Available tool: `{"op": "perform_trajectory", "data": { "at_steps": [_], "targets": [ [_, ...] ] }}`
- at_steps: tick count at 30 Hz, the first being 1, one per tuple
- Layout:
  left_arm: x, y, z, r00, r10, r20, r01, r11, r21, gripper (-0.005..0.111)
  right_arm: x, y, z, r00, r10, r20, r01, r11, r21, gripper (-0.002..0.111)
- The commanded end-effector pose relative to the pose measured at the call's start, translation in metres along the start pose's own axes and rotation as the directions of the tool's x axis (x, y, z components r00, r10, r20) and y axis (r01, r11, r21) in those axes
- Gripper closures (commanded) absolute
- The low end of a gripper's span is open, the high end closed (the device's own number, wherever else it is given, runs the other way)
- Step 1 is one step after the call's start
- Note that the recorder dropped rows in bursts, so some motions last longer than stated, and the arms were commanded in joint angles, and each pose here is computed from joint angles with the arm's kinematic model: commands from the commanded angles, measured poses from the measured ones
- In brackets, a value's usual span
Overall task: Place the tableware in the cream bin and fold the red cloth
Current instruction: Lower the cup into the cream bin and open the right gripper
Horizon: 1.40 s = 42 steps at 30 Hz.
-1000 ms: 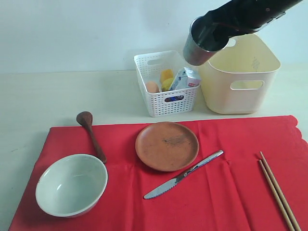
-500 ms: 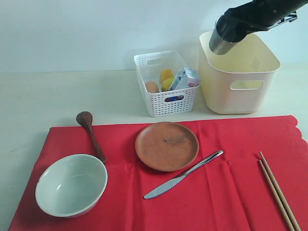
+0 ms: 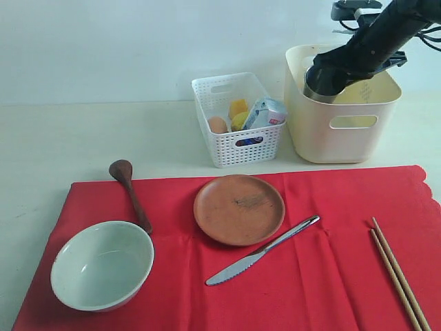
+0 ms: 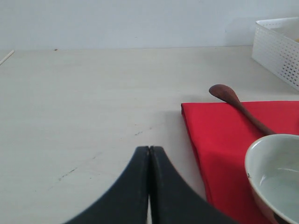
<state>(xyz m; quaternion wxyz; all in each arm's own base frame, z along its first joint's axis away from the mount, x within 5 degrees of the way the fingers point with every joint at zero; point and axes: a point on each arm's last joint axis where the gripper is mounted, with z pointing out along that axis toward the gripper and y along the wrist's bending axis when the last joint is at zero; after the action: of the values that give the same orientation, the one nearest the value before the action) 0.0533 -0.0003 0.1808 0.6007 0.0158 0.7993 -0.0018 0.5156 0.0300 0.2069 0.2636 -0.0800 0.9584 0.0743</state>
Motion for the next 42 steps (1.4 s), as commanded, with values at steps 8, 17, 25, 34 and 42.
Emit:
{"op": "perform_trajectory", "data": {
  "at_steps": [8, 17, 25, 34, 42],
  "targets": [
    [0.000, 0.000, 0.000, 1.000, 0.000, 0.011, 0.000, 1.000, -0.002, 0.107, 0.003, -0.008, 0.009, 0.998, -0.012, -0.058, 0.015, 0.999, 0.041, 0.091],
    [0.000, 0.000, 0.000, 1.000, 0.000, 0.011, 0.000, 1.000, -0.002, 0.107, -0.004, -0.005, -0.008, 1.000, -0.015, -0.024, 0.016, 0.999, 0.044, 0.047],
    [0.000, 0.000, 0.000, 1.000, 0.000, 0.011, 0.000, 1.000, -0.002, 0.107, -0.018, 0.007, -0.076, 0.999, -0.021, 0.027, 0.020, 0.999, 0.037, 0.047],
    [0.000, 0.000, 0.000, 1.000, 0.000, 0.011, 0.000, 1.000, -0.002, 0.107, -0.014, 0.033, -0.132, 1.000, -0.018, -0.014, 0.016, 0.988, -0.153, 0.050],
    [0.000, 0.000, 0.000, 1.000, 0.000, 0.011, 0.000, 1.000, -0.002, 0.107, -0.014, 0.086, -0.151, 0.993, -0.099, 0.058, 0.113, 0.927, -0.358, 0.057]
  ]
}}
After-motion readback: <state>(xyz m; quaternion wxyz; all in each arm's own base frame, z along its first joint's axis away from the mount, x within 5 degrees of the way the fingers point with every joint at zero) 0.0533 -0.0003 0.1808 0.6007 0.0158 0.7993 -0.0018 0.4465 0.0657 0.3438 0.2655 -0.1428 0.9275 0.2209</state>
